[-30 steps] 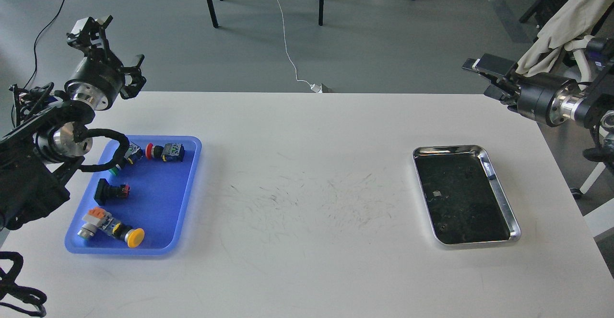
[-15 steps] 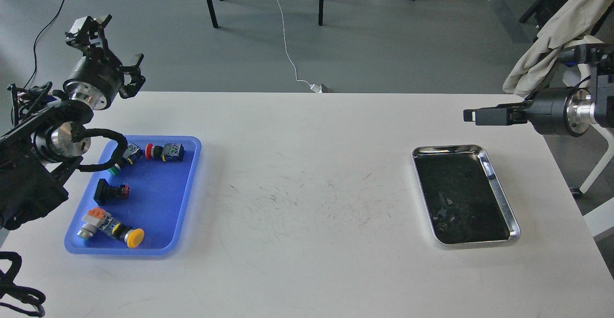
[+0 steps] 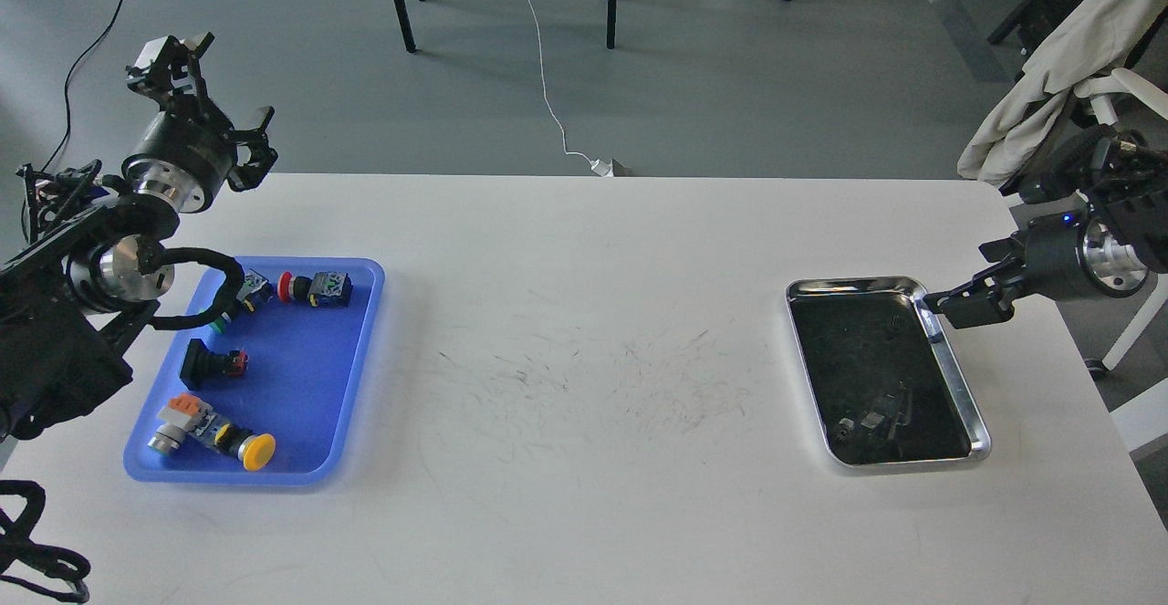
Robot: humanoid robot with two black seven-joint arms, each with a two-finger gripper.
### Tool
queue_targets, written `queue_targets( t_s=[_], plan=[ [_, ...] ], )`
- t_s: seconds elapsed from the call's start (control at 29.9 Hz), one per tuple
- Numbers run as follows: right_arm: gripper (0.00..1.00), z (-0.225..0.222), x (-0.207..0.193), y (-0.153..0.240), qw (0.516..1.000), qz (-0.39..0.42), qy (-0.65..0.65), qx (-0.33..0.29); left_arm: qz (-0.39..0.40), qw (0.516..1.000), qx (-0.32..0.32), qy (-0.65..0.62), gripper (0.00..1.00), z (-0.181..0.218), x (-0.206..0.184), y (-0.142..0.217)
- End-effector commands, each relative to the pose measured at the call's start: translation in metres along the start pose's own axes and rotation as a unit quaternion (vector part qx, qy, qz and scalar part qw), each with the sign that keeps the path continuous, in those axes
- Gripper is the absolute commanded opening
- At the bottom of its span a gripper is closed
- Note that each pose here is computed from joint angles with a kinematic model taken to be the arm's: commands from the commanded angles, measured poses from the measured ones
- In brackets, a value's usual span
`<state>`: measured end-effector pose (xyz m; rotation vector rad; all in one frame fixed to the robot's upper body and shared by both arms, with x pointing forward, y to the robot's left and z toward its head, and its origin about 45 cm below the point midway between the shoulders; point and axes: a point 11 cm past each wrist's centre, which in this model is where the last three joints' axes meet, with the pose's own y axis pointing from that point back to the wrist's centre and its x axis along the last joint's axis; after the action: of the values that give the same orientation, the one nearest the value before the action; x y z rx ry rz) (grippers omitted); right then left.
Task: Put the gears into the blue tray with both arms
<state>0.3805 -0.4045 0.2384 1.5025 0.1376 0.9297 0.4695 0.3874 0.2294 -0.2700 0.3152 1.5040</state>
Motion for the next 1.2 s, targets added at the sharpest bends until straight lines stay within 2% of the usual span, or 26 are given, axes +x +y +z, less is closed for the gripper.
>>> queue_targets(
  t_s=[0.0, 0.27, 0.64, 0.94, 1.17],
  plan=[
    [0.98, 0.002, -0.006, -0.007, 0.999, -0.028, 0.034, -0.008, -0.005, 1.000, 0.000, 0.002, 0.98, 0.000, -0.001, 0.000],
    [0.98, -0.011, -0.003, -0.034, 0.994, -0.067, 0.085, 0.000, -0.009, 1.000, -0.003, 0.001, 0.98, 0.005, 0.004, 0.002],
    [0.98, -0.028, 0.016, -0.060, 0.989, -0.080, 0.126, 0.008, -0.008, 1.000, -0.015, -0.003, 0.98, 0.019, 0.019, 0.007],
    [0.98, 0.001, 0.008, -0.057, 0.984, -0.107, 0.138, -0.039, -0.011, 1.000, -0.015, -0.002, 0.98, 0.020, 0.020, 0.007],
    [0.93, -0.004, 0.003, -0.066, 0.986, -0.104, 0.127, -0.030, -0.007, 1.000, -0.011, -0.002, 0.98, 0.015, 0.024, 0.011]
  ],
)
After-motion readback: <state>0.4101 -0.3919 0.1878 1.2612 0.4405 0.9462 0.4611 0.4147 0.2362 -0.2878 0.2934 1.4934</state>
